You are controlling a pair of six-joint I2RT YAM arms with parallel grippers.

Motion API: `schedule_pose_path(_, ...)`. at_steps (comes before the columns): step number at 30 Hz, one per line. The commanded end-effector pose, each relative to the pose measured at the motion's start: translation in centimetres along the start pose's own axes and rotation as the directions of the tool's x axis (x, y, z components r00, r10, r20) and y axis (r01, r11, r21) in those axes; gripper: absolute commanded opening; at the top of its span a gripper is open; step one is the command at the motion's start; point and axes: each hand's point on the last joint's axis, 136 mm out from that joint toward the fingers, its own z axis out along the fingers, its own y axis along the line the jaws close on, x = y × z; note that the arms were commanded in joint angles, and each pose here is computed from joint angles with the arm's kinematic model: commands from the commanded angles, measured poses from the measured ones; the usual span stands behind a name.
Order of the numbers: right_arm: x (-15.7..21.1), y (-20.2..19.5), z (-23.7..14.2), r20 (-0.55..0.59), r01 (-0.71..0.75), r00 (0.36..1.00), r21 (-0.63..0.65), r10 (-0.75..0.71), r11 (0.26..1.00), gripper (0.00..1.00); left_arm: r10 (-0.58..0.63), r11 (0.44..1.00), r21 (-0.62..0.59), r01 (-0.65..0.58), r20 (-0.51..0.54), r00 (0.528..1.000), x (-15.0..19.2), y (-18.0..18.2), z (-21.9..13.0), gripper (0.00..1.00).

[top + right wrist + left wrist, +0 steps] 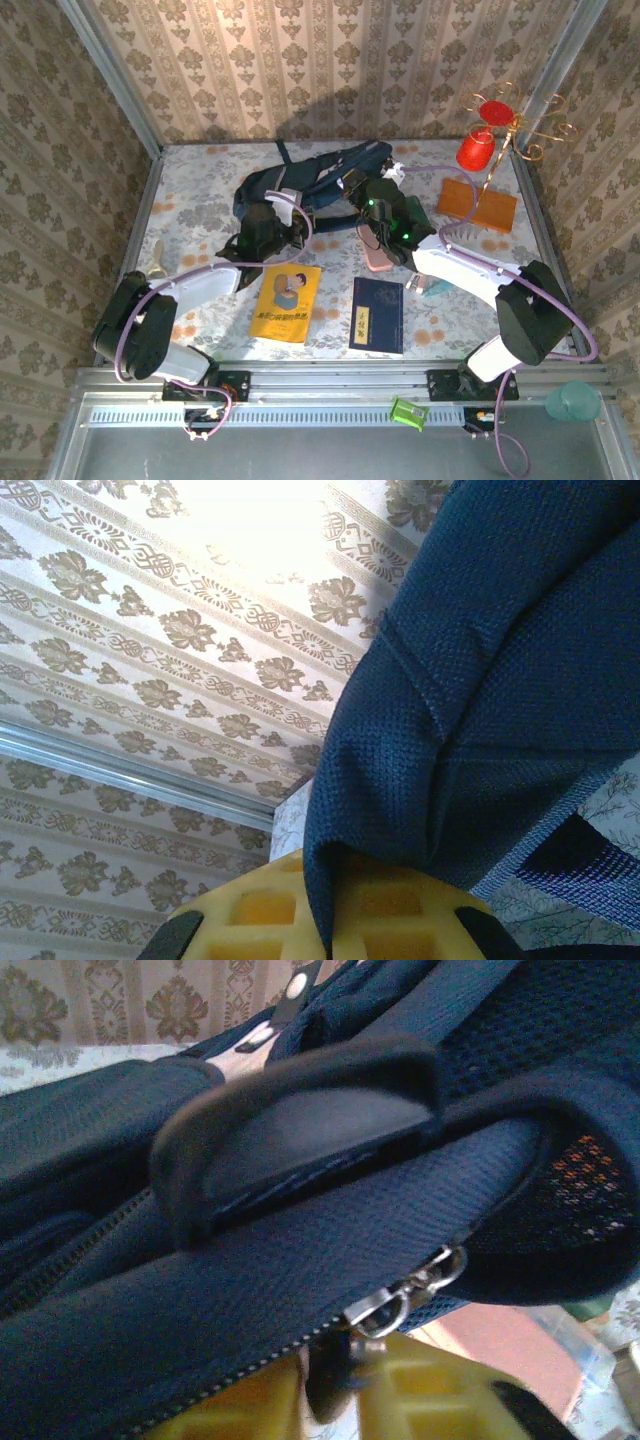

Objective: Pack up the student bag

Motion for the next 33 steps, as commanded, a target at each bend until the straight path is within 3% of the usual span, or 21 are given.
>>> schedule_pose_path(1, -1.3, 3.1, -0.4, 0.051, -0.022, 0.998, -0.094, 0.027, 0.995, 0.08, 0.017, 0.999, 0.026, -0.019, 0.098, 0.995, -3.5, -0.6, -0.4, 0.08)
schedule_pose_path(4, -1.8, 2.9, -0.6, 0.07, -0.002, 0.997, -0.082, 0.008, 0.997, 0.08, 0.013, 1.0, 0.01, -0.014, 0.085, 0.996, -2.7, -0.1, -0.7, 0.0)
schedule_pose_path(14, -3.3, 1.2, -0.6, 0.109, 0.049, 0.993, -0.032, -0.045, 0.998, 0.08, 0.033, 0.999, 0.019, -0.033, 0.008, 0.999, 0.6, 2.0, -3.1, 0.0)
schedule_pose_path(21, -2.9, 0.6, 0.0, 0.083, 0.078, 0.994, -0.016, -0.076, 0.997, 0.08, 0.019, 0.999, 0.028, -0.019, -0.014, 1.0, 1.0, 2.8, -3.7, 0.0)
schedule_pose_path(25, -3.5, -0.9, 0.4, 0.078, 0.096, 0.992, 0.026, -0.098, 0.995, 0.08, -0.024, 0.997, -0.077, 0.024, -0.009, 1.0, 1.2, 5.8, -4.8, 0.0)
schedule_pose_path(29, -3.9, -3.8, 1.5, 0.013, 0.143, 0.989, 0.086, -0.145, 0.986, 0.11, -0.109, 0.983, -0.152, 0.101, -0.048, 0.993, 2.8, 8.4, -6.1, 0.0)
schedule_pose_path(33, -4.1, -7.1, 3.5, -0.07, 0.159, 0.986, 0.13, -0.151, 0.979, 0.13, -0.105, 0.988, -0.126, 0.093, -0.092, 0.99, 3.7, 7.5, -6.1, 0.0)
